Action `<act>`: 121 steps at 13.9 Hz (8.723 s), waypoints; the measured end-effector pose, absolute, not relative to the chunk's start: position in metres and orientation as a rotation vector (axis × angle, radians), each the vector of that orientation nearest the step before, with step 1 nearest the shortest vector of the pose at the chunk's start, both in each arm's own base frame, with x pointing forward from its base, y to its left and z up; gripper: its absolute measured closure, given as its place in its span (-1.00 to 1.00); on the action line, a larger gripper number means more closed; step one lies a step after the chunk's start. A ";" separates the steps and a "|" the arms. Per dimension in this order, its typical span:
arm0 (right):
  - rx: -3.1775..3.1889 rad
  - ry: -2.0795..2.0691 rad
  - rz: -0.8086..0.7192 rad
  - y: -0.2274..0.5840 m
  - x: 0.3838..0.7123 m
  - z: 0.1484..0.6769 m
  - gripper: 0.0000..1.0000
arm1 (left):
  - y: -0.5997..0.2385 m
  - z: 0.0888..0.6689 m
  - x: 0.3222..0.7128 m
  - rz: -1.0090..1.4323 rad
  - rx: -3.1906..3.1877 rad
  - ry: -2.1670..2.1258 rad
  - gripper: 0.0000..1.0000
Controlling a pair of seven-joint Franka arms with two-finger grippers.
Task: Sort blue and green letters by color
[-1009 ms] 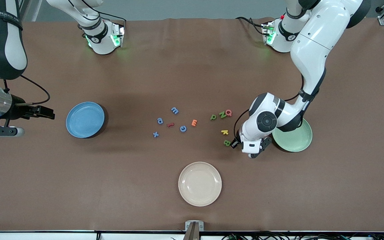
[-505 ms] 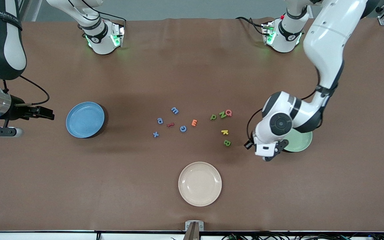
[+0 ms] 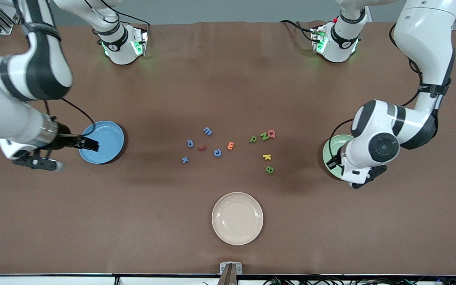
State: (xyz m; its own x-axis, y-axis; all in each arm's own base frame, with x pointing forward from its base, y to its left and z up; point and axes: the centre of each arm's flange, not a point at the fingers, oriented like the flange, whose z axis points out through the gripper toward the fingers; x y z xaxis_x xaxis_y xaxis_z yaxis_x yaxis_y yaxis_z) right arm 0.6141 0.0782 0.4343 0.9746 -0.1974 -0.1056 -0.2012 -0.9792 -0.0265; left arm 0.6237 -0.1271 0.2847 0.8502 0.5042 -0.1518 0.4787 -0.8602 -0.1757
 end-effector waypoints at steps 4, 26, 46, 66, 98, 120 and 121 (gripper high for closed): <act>-3.075 0.401 0.055 0.133 0.597 0.364 -0.96 | -0.066 0.254 0.612 0.369 -2.910 -0.723 0.80; -3.082 0.236 -0.089 0.326 0.549 0.176 -0.66 | -0.290 0.244 0.629 0.171 -2.922 -1.281 -0.76; -3.126 -0.363 -0.130 0.330 0.549 0.177 0.02 | -0.335 0.181 0.619 0.142 -2.935 -1.427 0.44; -3.072 -0.505 0.456 0.029 0.590 0.289 0.48 | -0.089 0.217 0.592 0.264 -2.921 -0.880 0.44; -3.111 0.137 -0.041 0.336 0.491 0.194 -1.00 | -0.307 0.251 0.516 0.203 -2.809 -1.429 -0.81; -3.124 0.145 -0.074 0.348 0.487 0.173 -0.09 | -0.366 0.178 0.460 0.125 -2.294 -2.122 -0.53; -3.125 0.151 -0.077 0.345 0.489 0.173 -0.09 | -0.366 0.177 0.459 0.127 -2.290 -2.122 -0.52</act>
